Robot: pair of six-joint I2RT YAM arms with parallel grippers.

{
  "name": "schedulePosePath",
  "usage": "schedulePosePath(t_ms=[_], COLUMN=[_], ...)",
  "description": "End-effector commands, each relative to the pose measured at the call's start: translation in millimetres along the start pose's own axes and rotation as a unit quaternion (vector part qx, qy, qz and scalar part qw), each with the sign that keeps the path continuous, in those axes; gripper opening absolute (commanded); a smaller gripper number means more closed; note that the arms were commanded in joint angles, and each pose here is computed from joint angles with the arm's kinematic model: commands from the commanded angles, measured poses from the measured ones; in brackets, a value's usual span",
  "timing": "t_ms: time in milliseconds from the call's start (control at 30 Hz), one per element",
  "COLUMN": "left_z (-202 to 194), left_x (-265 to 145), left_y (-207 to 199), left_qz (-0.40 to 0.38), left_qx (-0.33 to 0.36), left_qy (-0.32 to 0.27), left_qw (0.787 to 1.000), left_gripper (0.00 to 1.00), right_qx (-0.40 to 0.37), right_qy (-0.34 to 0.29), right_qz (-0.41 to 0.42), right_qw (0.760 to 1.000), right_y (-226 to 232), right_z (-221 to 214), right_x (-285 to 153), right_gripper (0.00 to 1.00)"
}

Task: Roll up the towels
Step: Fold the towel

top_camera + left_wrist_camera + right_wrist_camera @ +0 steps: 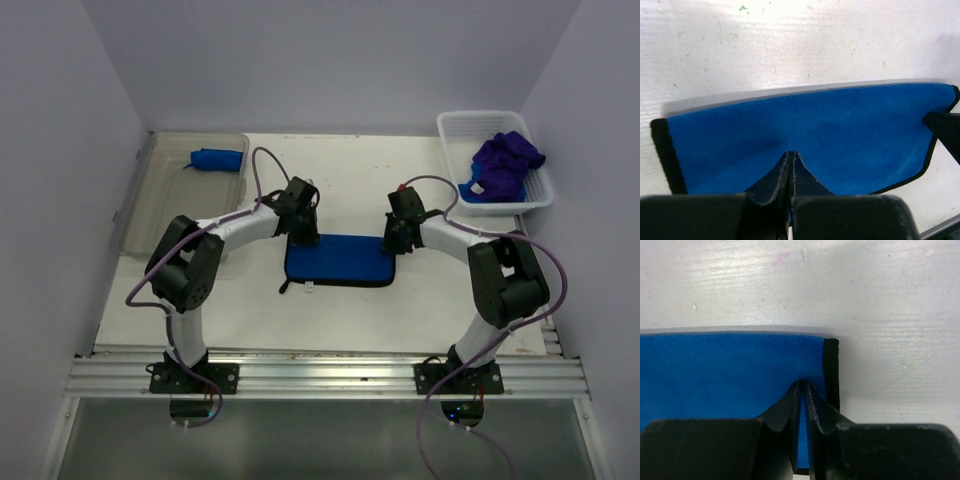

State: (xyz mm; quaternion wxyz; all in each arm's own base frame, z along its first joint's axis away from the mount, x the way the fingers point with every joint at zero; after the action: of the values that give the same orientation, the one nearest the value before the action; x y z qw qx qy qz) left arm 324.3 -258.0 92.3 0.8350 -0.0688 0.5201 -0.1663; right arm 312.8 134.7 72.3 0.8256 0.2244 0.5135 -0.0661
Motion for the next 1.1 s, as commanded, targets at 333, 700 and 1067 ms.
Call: schedulePosePath(t_ms=[333, 700, 1067], left_z=[1.7, 28.2, 53.3], left_x=[-5.0, 51.7, 46.9], left_y=[10.0, 15.3, -61.3], left_qz=[0.034, 0.039, -0.065], left_qx=[0.026, 0.095, 0.177], left_qy=[0.008, 0.051, 0.025], left_qw=[0.999, 0.993, 0.982], left_gripper=[0.02, 0.01, 0.11], right_qx=[-0.044, -0.015, -0.044], right_qy=[-0.009, 0.026, 0.055], right_qz=[-0.006, 0.026, 0.089], right_qw=[0.999, 0.999, 0.994], right_y=[-2.3, -22.8, 3.8], right_z=[10.6, -65.0, -105.7], right_x=[6.1, -24.3, -65.2], right_gripper=[0.08, 0.08, 0.09])
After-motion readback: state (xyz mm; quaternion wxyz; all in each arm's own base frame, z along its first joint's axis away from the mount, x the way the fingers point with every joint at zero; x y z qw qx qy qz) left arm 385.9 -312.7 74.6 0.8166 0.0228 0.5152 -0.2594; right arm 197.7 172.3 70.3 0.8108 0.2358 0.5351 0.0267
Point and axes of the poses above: each gripper's point midway between its finger pads, its own x axis out along the fingers, its own y axis along the line the jaws close on, z = x × y, the point moved 6 cm from there along -x, back along the fingers, and after that the axes turned 13 degrees about x, right-handed, at the moved point
